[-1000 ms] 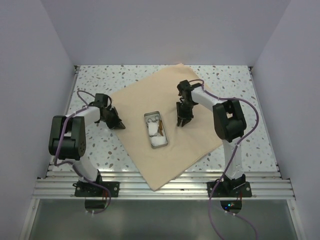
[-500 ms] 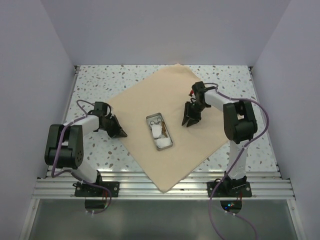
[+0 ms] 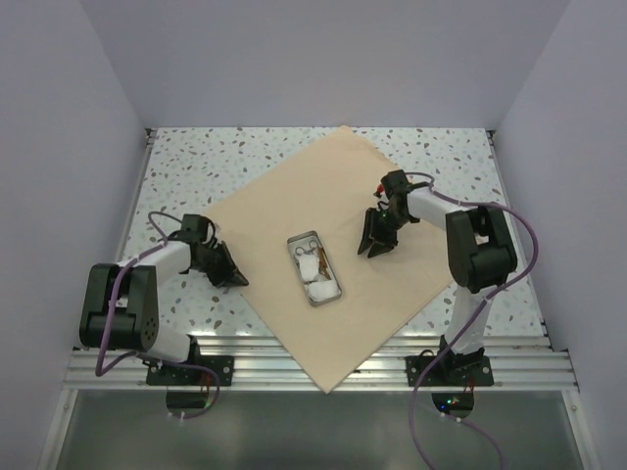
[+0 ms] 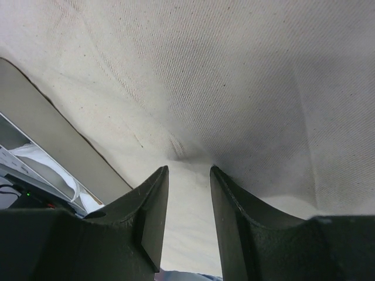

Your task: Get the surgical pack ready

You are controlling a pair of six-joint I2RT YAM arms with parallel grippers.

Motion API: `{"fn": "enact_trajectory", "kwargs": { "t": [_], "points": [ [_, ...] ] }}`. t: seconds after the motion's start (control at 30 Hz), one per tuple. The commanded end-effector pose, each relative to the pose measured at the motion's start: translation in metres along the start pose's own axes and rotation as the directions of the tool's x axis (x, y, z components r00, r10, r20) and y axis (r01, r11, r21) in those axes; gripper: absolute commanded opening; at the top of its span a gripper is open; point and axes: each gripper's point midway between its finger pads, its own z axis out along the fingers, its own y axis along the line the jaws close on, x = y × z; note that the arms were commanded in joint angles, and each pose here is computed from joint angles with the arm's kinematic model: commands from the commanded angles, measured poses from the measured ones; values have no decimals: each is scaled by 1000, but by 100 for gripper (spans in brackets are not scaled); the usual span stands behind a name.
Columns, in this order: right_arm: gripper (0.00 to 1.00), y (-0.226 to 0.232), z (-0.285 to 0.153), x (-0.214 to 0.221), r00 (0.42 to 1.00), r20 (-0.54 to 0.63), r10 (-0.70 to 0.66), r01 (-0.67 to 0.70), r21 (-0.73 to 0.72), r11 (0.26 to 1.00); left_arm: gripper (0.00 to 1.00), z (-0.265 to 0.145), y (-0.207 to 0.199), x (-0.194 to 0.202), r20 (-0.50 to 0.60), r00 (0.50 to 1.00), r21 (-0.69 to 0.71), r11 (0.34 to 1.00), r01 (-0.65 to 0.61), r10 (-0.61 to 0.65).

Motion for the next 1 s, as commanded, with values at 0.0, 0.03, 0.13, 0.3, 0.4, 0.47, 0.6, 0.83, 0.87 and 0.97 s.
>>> {"fn": "enact_trajectory", "kwargs": {
  "t": [0.0,0.03,0.13,0.3,0.4,0.47,0.6,0.83,0.87,0.97],
  "points": [
    [41,-58,25,30,993,-112,38,-11,236,972,0,-4,43,28,-72,997,-178,984,23,-37],
    [41,-56,26,29,993,-116,36,-8,233,972,0,-5,43,29,-71,997,-178,984,25,-38],
    [42,-48,28,24,993,-117,21,6,225,974,0,-5,44,33,-65,997,-163,986,34,-45],
    [51,-45,20,10,993,-112,-37,63,240,969,0,-8,33,17,-49,999,-132,991,3,-9],
    [63,-31,-5,2,985,-81,-152,167,230,959,3,-23,14,-6,24,997,-105,992,-69,72],
    [73,-7,-23,6,956,-81,-281,292,196,936,15,-38,-1,-21,90,988,-83,989,-121,128],
    [73,29,-40,26,914,-75,-399,406,139,903,37,-55,-31,-41,164,966,-9,979,-203,202],
    [67,65,-28,44,917,-75,-391,390,-32,920,41,-39,-74,-33,97,965,124,959,-256,245],
    [66,70,-26,46,912,-82,-401,399,-40,916,41,-34,-79,-29,88,962,129,955,-269,259],
    [61,83,-19,44,900,-103,-423,421,-47,906,36,-20,-84,-23,47,965,128,957,-262,258]
  ]
}}
